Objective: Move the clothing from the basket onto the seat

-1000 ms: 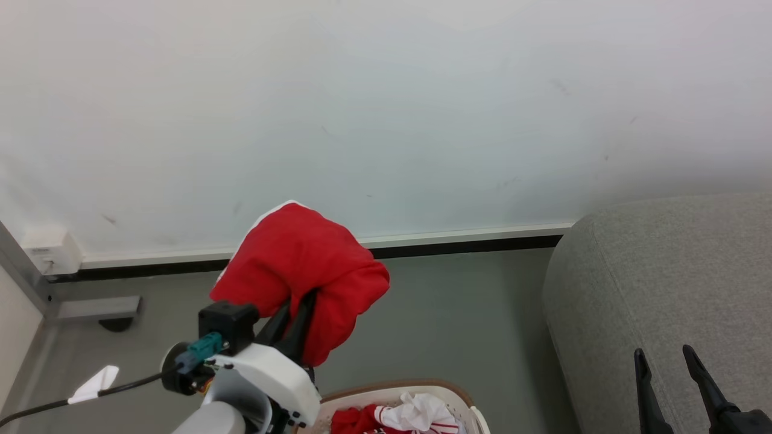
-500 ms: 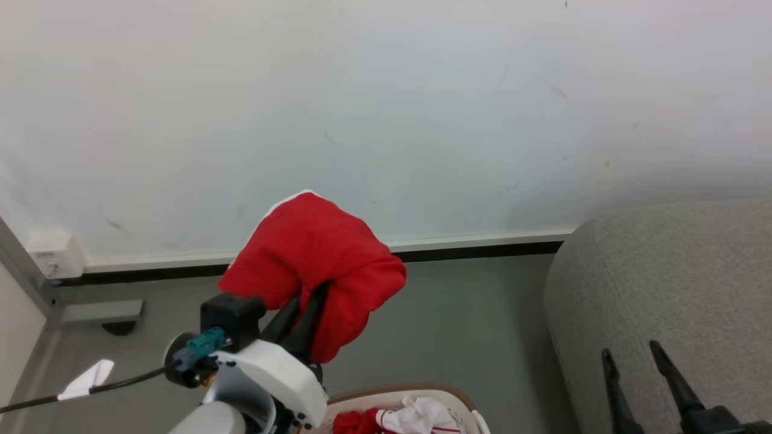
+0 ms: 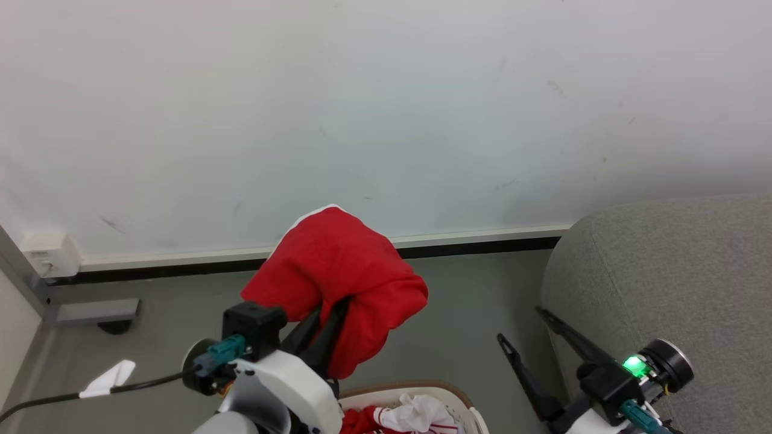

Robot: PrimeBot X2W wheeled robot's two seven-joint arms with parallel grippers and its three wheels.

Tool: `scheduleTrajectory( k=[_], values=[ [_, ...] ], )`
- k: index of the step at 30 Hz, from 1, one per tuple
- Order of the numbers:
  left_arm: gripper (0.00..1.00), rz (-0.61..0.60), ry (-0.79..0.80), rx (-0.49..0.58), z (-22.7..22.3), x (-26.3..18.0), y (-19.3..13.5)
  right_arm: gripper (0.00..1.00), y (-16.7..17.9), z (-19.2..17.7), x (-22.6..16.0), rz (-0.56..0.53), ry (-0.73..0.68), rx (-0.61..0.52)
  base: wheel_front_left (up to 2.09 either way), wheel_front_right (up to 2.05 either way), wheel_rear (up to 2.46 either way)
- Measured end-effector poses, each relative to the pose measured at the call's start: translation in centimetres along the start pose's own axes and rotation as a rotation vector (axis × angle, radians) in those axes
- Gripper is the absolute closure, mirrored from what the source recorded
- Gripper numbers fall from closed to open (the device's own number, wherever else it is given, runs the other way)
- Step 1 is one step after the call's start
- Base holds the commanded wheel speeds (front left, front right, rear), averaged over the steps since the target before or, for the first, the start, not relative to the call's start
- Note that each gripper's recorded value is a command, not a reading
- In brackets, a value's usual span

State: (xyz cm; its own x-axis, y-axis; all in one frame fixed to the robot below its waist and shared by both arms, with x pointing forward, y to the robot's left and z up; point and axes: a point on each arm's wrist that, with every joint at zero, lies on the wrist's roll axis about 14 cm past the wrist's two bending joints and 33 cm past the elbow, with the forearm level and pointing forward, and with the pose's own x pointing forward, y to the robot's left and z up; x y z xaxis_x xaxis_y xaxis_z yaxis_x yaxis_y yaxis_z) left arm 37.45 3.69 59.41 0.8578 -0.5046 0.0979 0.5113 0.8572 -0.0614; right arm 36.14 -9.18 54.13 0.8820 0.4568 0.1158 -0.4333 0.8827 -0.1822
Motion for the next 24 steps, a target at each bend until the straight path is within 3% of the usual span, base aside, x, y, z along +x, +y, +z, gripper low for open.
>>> scheduleTrajectory(
  k=[11,23,24],
  values=[
    [1.00,-0.051,0.025,-0.016,-0.6,0.3,-1.7,0.00,5.5,1.5,4.1,0.222,-0.014,-0.037,0.00,0.00,0.00],
    [1.00,-0.112,0.046,-0.025,-0.9,0.3,-3.5,0.00,7.1,2.6,7.3,0.282,-0.020,-0.073,0.00,0.00,0.00],
    [1.00,-0.114,0.046,-0.026,-0.9,0.3,-3.6,0.04,7.3,2.5,7.4,0.285,-0.015,-0.062,0.00,0.00,0.00]
  ],
)
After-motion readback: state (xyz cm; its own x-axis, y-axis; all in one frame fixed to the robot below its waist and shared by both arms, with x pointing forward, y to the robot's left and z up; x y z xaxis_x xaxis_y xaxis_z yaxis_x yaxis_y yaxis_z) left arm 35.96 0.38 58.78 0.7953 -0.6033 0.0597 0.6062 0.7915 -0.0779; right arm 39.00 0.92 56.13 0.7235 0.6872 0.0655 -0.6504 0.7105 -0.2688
